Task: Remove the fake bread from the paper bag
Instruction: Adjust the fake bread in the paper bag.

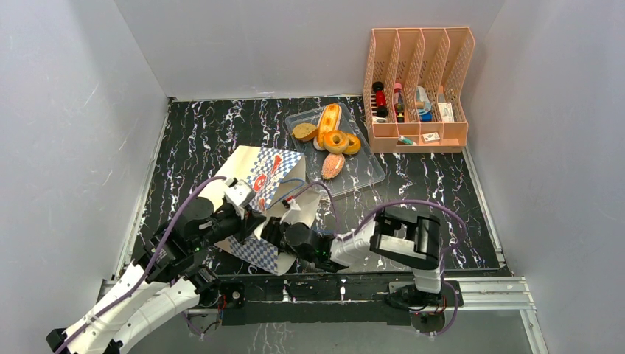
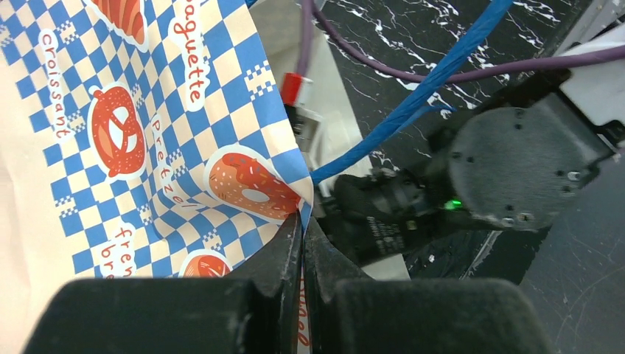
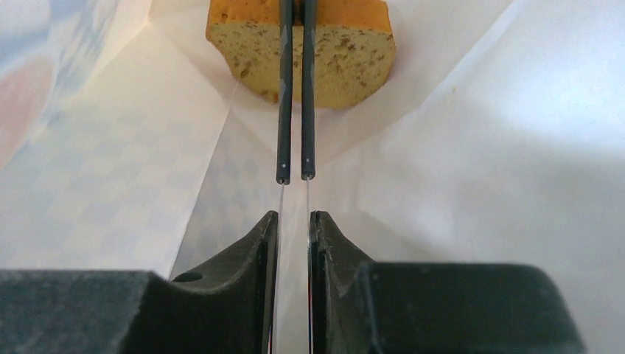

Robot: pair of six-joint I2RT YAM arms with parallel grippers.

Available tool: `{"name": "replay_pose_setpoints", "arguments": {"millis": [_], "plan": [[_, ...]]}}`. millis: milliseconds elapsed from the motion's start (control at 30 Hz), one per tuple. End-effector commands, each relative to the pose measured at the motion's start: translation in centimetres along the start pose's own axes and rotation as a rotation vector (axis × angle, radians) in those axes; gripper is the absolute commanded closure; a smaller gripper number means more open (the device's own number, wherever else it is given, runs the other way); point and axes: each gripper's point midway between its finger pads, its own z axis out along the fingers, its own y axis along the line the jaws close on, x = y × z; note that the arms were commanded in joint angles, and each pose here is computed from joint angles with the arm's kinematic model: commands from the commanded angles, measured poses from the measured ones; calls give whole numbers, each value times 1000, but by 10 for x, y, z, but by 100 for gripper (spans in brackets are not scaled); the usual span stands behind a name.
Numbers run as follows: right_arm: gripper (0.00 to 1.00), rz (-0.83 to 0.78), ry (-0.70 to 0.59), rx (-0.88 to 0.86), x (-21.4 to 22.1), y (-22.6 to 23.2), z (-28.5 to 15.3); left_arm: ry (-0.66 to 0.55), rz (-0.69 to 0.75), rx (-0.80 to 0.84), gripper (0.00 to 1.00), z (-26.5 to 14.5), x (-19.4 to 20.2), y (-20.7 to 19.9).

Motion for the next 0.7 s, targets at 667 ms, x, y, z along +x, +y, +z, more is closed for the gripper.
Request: {"name": "replay_pose_setpoints", "arguments": {"millis": [667], "plan": [[85,-2,-4,-141,38,86,-107,-105,66,-94,100,-21,-42,14]]}}
